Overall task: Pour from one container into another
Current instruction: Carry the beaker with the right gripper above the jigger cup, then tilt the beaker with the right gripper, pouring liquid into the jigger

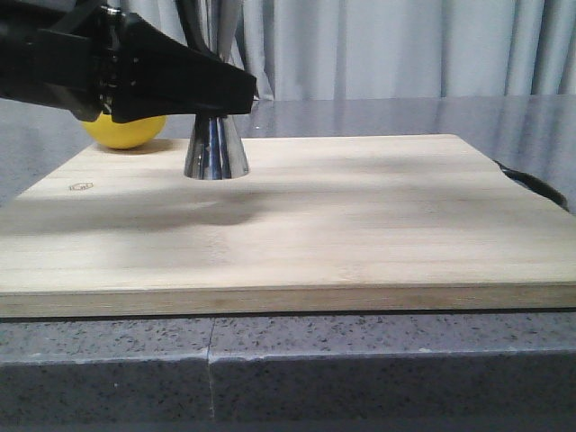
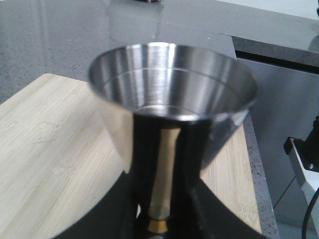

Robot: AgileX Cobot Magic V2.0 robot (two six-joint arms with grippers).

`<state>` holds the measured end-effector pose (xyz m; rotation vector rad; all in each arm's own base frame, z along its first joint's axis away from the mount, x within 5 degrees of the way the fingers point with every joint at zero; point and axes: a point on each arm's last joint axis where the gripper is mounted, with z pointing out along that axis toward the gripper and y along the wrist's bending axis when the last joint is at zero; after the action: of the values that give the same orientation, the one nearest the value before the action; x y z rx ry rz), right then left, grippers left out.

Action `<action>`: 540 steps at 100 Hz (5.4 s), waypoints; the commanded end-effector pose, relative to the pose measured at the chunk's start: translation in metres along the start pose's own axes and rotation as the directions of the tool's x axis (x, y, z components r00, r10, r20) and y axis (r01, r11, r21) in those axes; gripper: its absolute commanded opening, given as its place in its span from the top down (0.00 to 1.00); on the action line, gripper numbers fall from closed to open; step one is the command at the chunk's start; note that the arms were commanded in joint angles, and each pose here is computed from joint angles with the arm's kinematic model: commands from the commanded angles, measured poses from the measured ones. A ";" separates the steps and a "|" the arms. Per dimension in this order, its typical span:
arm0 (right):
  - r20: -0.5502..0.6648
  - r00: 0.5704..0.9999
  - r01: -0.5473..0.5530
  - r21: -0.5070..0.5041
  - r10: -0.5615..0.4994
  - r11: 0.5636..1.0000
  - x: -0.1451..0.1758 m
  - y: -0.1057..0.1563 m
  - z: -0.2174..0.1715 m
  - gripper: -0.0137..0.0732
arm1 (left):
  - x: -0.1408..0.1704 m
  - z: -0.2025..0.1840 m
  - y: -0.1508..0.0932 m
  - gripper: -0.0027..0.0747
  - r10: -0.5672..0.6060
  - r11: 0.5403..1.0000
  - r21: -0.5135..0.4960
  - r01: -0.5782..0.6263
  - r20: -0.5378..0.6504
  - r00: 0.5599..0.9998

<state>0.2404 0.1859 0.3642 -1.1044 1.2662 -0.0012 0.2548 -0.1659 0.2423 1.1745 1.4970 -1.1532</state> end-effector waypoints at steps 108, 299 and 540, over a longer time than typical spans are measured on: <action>0.124 0.976 0.178 0.042 -0.182 0.983 -0.024 -0.012 -0.011 0.46 | -0.033 0.003 -0.017 0.99 0.021 0.996 0.081 -0.035 0.176 0.984; 0.110 0.875 0.472 0.013 -0.471 0.881 -0.022 -0.007 -0.010 0.46 | -0.033 0.003 -0.017 0.99 0.024 0.995 0.087 -0.039 0.174 0.985; 0.075 0.655 0.755 -0.021 -0.752 0.655 -0.015 -0.004 -0.010 0.46 | -0.033 0.003 -0.017 0.99 0.024 0.995 0.087 -0.039 0.174 0.985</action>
<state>0.2355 0.1893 0.3564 -1.6555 0.7181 -0.5463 0.2516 -0.1740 0.2455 1.1522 1.4798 -1.1828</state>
